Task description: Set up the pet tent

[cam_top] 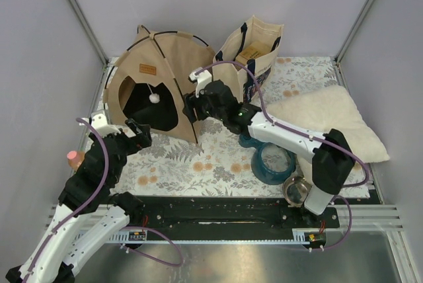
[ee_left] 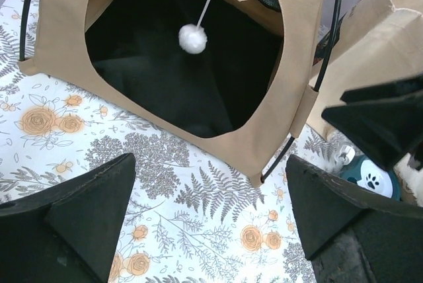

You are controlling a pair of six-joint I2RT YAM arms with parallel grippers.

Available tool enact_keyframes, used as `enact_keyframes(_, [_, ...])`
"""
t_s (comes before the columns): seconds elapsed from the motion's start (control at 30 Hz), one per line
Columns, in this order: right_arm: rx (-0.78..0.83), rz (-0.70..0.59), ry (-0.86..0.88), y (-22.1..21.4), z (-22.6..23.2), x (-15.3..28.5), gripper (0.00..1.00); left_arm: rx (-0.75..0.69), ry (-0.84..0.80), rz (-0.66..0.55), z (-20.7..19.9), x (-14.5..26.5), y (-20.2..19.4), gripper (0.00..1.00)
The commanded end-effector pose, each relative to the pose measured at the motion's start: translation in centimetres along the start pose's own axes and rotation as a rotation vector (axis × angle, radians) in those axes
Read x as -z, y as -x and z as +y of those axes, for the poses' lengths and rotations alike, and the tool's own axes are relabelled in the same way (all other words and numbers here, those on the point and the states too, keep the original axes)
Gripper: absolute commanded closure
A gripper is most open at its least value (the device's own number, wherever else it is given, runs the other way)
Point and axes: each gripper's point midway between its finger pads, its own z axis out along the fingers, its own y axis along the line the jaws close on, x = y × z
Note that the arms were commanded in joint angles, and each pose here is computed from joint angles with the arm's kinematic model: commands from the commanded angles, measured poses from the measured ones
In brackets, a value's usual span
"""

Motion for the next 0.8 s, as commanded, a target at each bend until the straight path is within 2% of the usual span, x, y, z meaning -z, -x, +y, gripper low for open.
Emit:
enact_keyframes(0.0, [0.101, 0.037, -0.003, 0.1, 0.1, -2.2, 0.33, -0.013, -0.006, -0.025, 0.0, 0.9, 1.4, 0.01])
enact_keyframes(0.2, [0.150, 0.066, -0.075, -0.6, -1.2, -5.1, 0.47, -0.013, -0.015, -0.020, 0.3, 1.3, 1.0, 0.01])
enact_keyframes(0.27, [0.168, 0.069, -0.091, -0.7, -1.6, -5.5, 0.62, -0.021, -0.011, -0.016, 0.5, 1.3, 0.8, 0.01])
enact_keyframes(0.33, [0.168, 0.064, -0.091, -1.0, -1.6, -5.7, 0.86, -0.025, -0.003, -0.011, 0.7, 1.2, 0.6, 0.01])
enact_keyframes(0.4, [0.229, 0.053, -0.081, -0.9, -1.8, -5.7, 1.00, -0.028, -0.002, -0.009, 0.8, 1.3, 0.5, 0.01])
enact_keyframes(0.6, [0.342, 0.047, -0.032, -0.7, -2.4, -5.3, 1.00, -0.030, -0.001, -0.001, 0.8, 1.2, 0.2, 0.01])
enact_keyframes(0.77, [0.294, 0.061, 0.041, -1.0, -2.3, -5.3, 1.00, -0.026, 0.003, -0.001, 0.9, 1.1, 0.1, 0.01])
